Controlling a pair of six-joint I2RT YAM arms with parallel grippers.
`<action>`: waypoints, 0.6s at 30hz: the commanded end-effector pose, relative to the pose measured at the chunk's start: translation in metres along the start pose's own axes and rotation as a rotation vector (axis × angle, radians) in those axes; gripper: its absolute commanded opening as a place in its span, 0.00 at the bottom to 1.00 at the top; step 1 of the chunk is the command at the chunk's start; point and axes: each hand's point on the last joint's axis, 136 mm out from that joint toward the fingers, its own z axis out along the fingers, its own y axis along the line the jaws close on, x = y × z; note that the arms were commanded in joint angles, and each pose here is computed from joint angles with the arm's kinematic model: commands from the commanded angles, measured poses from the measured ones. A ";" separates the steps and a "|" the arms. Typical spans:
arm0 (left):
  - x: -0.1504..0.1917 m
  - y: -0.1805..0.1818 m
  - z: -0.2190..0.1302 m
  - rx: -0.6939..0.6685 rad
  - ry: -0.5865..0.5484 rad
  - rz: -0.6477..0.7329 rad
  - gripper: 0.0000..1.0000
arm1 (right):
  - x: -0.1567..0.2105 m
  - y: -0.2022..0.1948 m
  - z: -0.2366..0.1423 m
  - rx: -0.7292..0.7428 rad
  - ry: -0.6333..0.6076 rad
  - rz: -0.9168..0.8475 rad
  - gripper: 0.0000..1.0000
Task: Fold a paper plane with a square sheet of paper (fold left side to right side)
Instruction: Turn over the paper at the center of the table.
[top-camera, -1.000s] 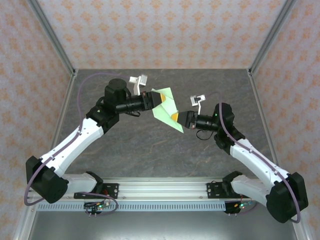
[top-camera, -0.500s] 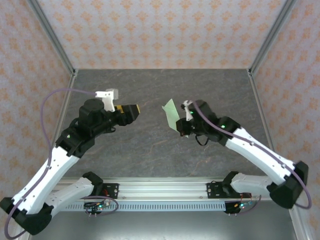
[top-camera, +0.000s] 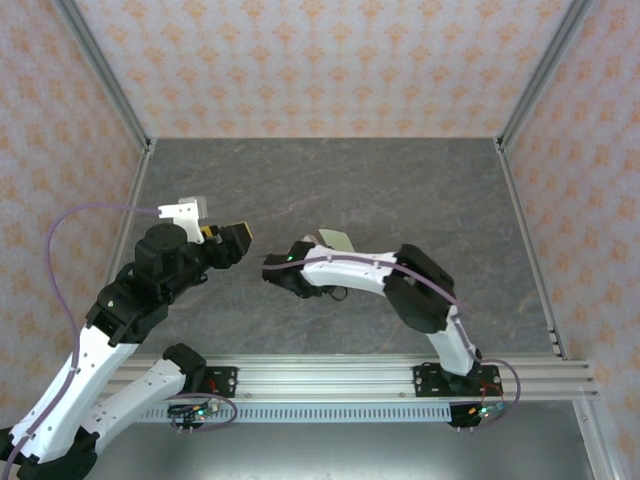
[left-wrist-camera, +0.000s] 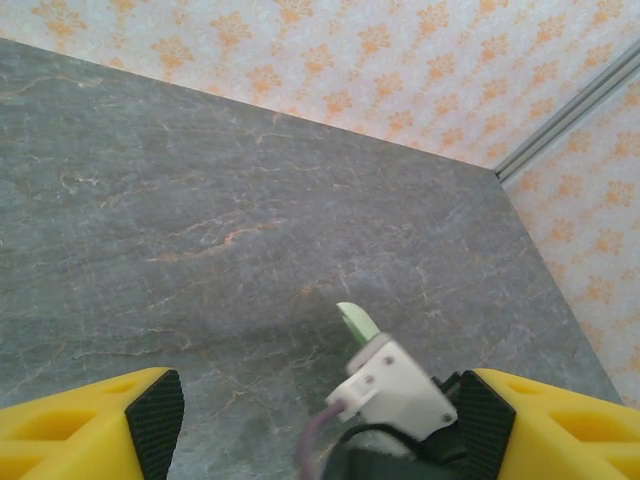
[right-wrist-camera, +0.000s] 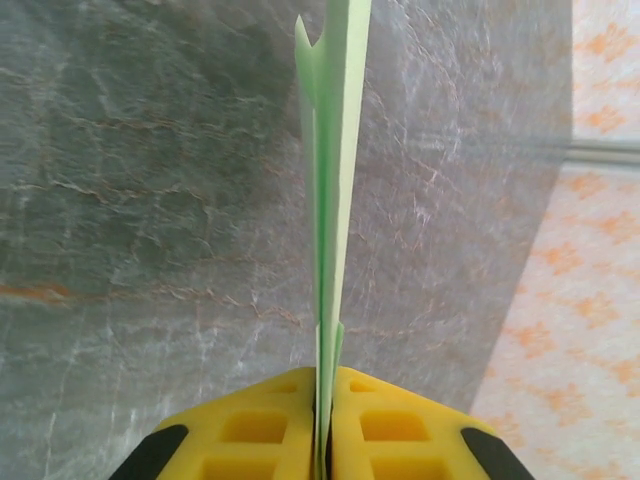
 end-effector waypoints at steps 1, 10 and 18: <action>0.006 0.011 0.000 -0.048 0.008 0.029 0.76 | -0.007 -0.004 0.001 0.135 -0.001 -0.127 0.12; 0.011 0.013 0.005 -0.057 0.021 0.022 0.77 | -0.005 0.044 -0.001 0.010 0.004 -0.155 0.39; 0.041 0.019 0.041 -0.081 0.113 -0.069 0.80 | 0.018 0.035 -0.051 -0.359 -0.101 0.113 0.74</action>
